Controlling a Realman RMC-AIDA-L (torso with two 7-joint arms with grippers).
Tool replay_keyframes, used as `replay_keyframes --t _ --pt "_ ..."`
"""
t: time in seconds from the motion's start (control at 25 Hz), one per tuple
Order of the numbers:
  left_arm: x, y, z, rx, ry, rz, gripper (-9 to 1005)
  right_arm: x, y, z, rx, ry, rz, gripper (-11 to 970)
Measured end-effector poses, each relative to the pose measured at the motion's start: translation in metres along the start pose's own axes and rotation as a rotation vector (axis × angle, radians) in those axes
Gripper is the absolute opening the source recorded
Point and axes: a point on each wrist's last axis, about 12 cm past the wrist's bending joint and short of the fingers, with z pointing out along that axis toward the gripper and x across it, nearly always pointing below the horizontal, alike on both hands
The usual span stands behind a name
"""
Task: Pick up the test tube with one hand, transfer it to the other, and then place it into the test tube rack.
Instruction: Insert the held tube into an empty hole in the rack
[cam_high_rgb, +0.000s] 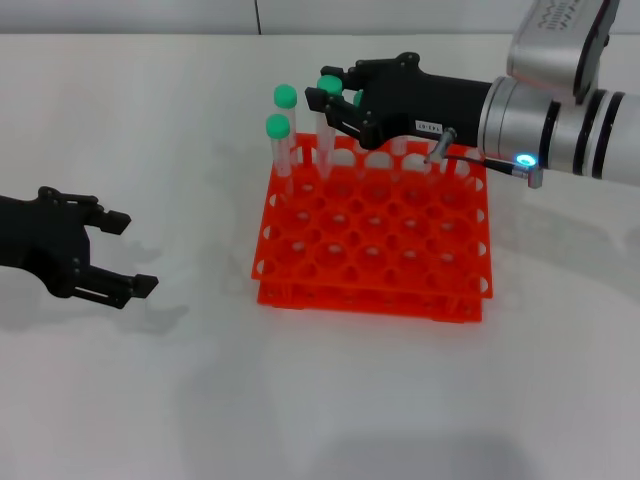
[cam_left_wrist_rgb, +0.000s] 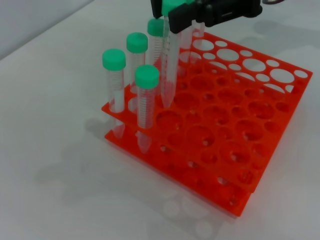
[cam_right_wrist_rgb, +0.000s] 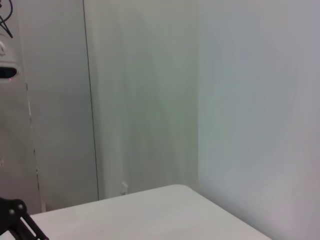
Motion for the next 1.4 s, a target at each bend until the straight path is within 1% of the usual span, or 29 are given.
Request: replay_keyframes --t 0.28,1.12,1.4 --pt "0.0001 -0.0001 0.0003 0.001 0.000 -0.001 890 0.0003 0.0037 0.0018 -0.005 -0.020 -0.019 268" --pt "-0.0011 0.0005 0.0029 0.009 -0.004 0.008 890 0.0078 0.0016 0.0007 0.004 0.004 0.020 270" --pt "-0.0005 0.0007 0.0039 0.011 -0.005 0.006 890 0.0056 0.0027 0.0067 -0.012 0.018 0.031 270"
